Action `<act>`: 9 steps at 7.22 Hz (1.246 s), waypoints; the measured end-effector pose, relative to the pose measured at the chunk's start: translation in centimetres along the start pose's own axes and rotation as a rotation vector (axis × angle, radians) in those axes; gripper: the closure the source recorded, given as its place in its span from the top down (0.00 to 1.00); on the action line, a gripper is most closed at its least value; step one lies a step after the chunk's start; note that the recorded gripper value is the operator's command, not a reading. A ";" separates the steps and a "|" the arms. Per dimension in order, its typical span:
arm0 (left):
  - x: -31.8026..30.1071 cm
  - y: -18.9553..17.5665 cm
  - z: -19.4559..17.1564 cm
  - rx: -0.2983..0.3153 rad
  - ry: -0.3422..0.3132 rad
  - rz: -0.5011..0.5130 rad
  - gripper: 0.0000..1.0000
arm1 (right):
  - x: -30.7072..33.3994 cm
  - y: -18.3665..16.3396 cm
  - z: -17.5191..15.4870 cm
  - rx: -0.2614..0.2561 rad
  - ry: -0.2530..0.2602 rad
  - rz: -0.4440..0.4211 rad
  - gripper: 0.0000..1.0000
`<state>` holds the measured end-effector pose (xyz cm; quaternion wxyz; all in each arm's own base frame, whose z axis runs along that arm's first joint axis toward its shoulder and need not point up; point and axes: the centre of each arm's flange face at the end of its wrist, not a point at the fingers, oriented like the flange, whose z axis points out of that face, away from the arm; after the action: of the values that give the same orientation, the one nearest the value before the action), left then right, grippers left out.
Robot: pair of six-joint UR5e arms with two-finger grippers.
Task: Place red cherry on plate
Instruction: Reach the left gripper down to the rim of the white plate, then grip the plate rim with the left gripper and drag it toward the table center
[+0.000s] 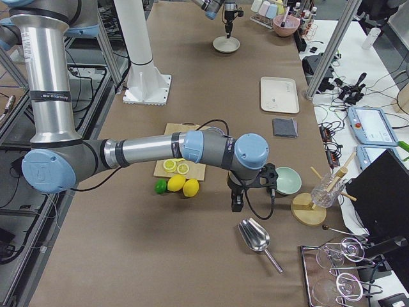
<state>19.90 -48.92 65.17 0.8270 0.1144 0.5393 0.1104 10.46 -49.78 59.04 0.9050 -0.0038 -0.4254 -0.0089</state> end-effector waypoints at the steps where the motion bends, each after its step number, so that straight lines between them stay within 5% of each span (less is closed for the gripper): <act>1: -0.1 0.1 -0.1 0.009 -0.006 0.003 0.00 | 0.0 0.0 0.0 0.000 0.000 0.001 1.00; 5: 2.1 -1.4 -0.7 0.002 0.042 -0.018 0.00 | 0.0 0.1 0.0 0.000 0.000 0.002 1.00; 7: 7.3 -5.7 -2.2 -0.036 0.127 -0.103 0.00 | -0.1 -0.1 -0.2 0.002 0.001 0.000 1.00; 9: 15.2 -11.8 -3.5 -0.040 0.131 -0.181 0.00 | -0.1 -0.2 -0.2 0.002 0.001 0.003 1.00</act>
<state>23.33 -55.22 47.00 0.7986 0.0414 0.5981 0.0531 10.53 -50.02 58.79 0.9052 -0.0033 -0.4249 -0.0070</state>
